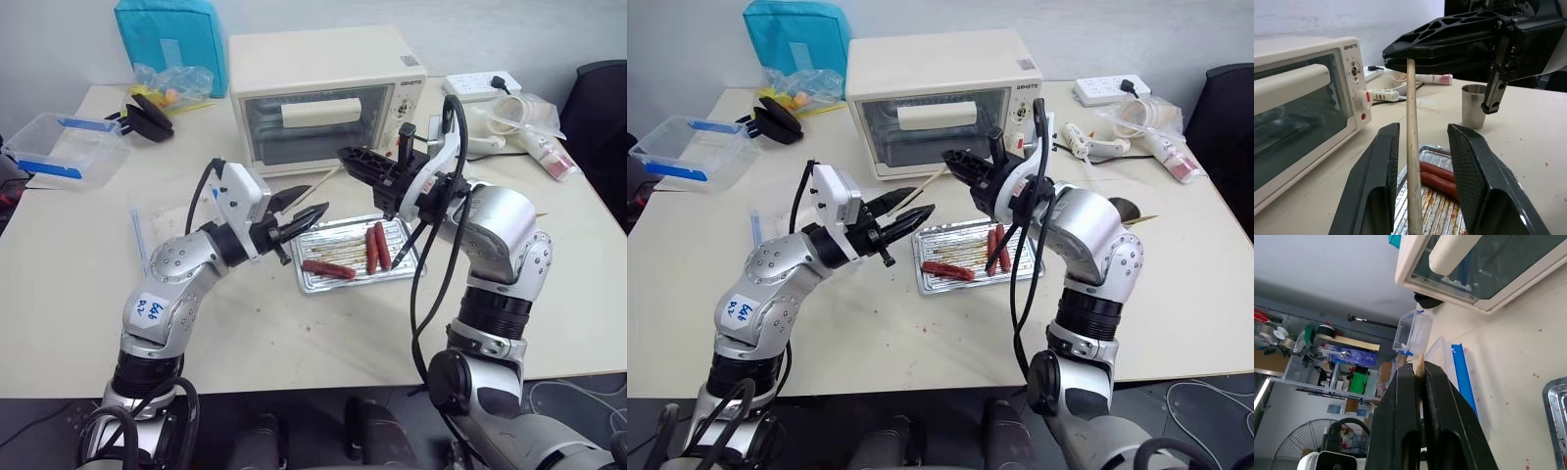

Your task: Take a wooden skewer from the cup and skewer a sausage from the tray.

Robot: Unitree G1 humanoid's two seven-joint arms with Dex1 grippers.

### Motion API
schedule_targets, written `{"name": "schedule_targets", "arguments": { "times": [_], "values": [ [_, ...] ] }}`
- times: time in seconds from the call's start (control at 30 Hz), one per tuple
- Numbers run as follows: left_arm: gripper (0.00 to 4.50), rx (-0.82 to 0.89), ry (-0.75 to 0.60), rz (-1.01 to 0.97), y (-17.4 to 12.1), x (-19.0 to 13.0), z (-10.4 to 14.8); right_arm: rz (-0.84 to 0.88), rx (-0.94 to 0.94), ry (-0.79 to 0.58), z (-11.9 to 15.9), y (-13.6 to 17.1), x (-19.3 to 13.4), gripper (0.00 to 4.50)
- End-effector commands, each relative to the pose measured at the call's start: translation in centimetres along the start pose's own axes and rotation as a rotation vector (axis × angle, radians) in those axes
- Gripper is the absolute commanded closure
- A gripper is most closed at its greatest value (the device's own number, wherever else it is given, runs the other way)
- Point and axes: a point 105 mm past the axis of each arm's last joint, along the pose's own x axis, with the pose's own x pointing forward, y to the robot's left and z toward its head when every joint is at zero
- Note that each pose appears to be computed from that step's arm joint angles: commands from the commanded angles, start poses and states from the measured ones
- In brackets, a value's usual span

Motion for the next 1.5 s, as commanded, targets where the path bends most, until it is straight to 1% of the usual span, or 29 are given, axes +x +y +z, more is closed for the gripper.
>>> {"name": "schedule_targets", "arguments": {
  "times": [0.03,0.27,0.37,0.47,0.5,0.73,0.87,0.97,1.07,1.17,1.2,1.3,1.4,1.5],
  "values": [
    [2.87,0.031,-0.048,0.022,0.4,-0.1,1.2,0.063,-0.027,-0.015,0.2,1.6,-0.4,4.50],
    [2.87,0.023,-0.062,0.032,0.4,-0.1,1.4,0.053,-0.022,-0.019,0.3,1.5,-0.4,4.50],
    [3.44,0.017,-0.069,0.032,0.3,0.0,1.4,0.055,-0.020,-0.022,0.3,1.6,-0.4,4.50],
    [4.33,0.014,-0.074,0.031,0.2,0.0,1.4,0.062,-0.021,-0.025,0.4,1.9,-0.3,4.50],
    [4.47,0.013,-0.078,0.036,0.3,0.0,1.4,0.062,-0.021,-0.025,0.4,1.9,-0.3,4.50],
    [4.47,0.012,-0.092,0.043,0.3,0.0,1.8,0.041,-0.025,-0.022,0.5,1.4,-0.4,4.50],
    [4.47,0.020,-0.063,0.054,0.7,-0.3,1.5,-0.024,-0.115,0.007,0.7,0.3,-1.0,4.50],
    [4.50,0.033,-0.038,0.068,1.3,-0.9,1.2,-0.038,-0.166,0.031,0.6,-0.5,-1.5,3.75],
    [4.50,0.042,-0.023,0.083,1.9,-1.5,1.2,-0.088,-0.236,0.062,0.6,-1.4,-2.2,2.80],
    [4.50,0.051,-0.011,0.104,2.5,-2.1,1.3,-0.114,-0.297,0.087,0.8,-1.8,-2.6,1.72],
    [4.50,0.056,-0.004,0.110,2.8,-2.4,1.3,-0.127,-0.378,0.101,0.9,-1.9,-2.9,1.47],
    [4.50,0.066,0.028,0.112,3.2,-3.5,1.4,-0.197,-0.694,0.168,1.0,-2.6,-3.7,1.47],
    [4.50,0.070,0.082,0.070,3.0,-5.0,1.8,-0.253,-1.013,0.255,1.3,-3.8,-4.3,1.47],
    [4.50,0.056,0.142,-0.002,2.2,-6.4,2.1,-0.294,-1.233,0.311,2.5,-5.2,-4.7,1.47]
  ]
}}
